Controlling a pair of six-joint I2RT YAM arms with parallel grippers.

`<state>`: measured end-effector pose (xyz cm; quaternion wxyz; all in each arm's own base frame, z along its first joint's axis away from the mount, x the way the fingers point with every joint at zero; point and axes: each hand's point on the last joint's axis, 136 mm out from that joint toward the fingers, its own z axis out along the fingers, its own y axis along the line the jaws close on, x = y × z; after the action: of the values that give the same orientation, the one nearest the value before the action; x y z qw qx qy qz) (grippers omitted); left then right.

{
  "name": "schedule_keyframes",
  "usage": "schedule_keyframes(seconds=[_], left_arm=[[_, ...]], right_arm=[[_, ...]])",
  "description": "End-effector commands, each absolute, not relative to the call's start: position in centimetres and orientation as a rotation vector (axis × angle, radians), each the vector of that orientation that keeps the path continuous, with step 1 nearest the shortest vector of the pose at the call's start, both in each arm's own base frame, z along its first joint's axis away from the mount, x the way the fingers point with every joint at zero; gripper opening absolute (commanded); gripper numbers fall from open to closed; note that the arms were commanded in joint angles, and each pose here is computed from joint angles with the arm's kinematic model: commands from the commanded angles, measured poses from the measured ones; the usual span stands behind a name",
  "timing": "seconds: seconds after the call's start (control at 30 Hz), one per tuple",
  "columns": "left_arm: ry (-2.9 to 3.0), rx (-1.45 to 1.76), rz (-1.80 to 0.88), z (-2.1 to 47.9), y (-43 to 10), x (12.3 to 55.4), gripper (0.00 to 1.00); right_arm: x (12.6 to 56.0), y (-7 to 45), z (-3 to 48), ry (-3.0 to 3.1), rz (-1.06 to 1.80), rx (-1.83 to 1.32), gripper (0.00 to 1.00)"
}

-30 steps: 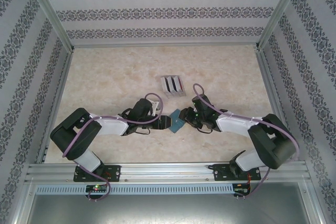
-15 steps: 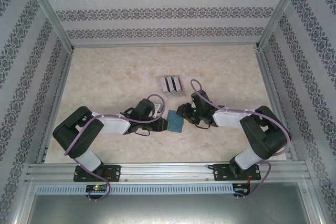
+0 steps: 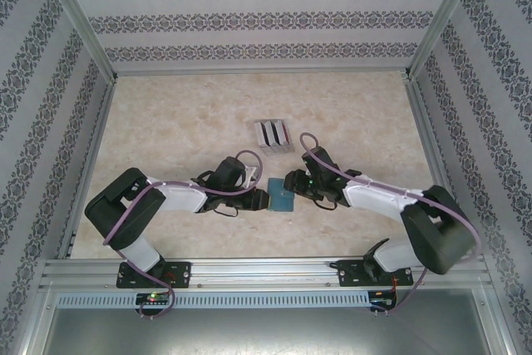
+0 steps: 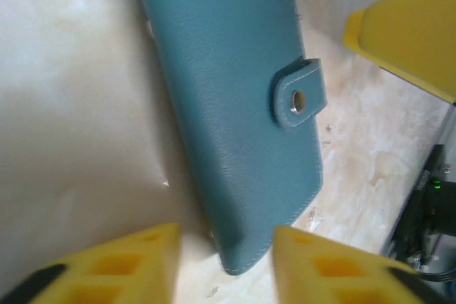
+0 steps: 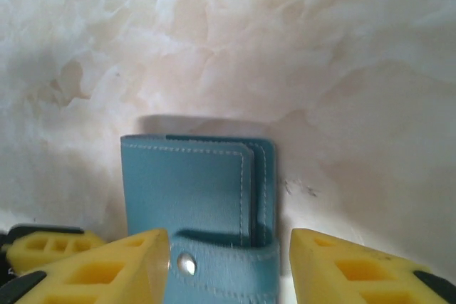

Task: Put the credit cards into the card holder
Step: Rotate the card holder at the center of the table, then pick up the card holder from the center of the table.

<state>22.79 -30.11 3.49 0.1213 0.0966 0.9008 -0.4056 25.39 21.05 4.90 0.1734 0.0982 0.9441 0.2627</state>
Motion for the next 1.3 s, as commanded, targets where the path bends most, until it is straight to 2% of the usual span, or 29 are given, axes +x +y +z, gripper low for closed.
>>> schedule_keyframes(seconds=[0.0,0.1,0.33,0.5,0.73,0.83,0.93,1.03,1.27], left_arm=[[2.571,0.307,-1.218,4.8,-30.8,23.0,0.57],[2.568,0.327,-1.322,4.7,-32.0,22.6,0.61],[2.614,0.298,-1.369,3.7,-32.6,22.4,0.57],[2.635,0.294,-1.349,3.6,-32.5,22.3,0.57],[2.722,0.188,-1.081,2.5,-30.0,23.4,0.59],[2.765,0.037,-0.850,2.1,-27.3,24.0,0.71],[2.847,-0.050,-0.850,2.3,-27.5,23.2,0.73],[2.889,-0.038,-0.949,1.7,-29.1,22.6,0.71],[2.951,0.012,-1.019,1.0,-30.5,22.1,0.55]], right_arm=[[24.0,19.4,3.8,2.713,0.658,0.263,0.49],[23.3,20.5,2.9,2.748,0.763,0.279,0.49],[23.7,22.3,1.8,2.776,0.848,0.268,0.48],[24.2,23.6,2.0,2.762,0.918,0.256,0.43],[24.2,24.3,1.5,2.764,0.939,0.248,0.37],[24.1,24.3,1.3,2.762,0.933,0.254,0.35],[24.3,24.4,1.2,2.768,0.928,0.249,0.35],[24.4,25.0,1.4,2.769,0.959,0.243,0.35],[24.5,27.1,2.4,2.739,1.094,0.232,0.34]])
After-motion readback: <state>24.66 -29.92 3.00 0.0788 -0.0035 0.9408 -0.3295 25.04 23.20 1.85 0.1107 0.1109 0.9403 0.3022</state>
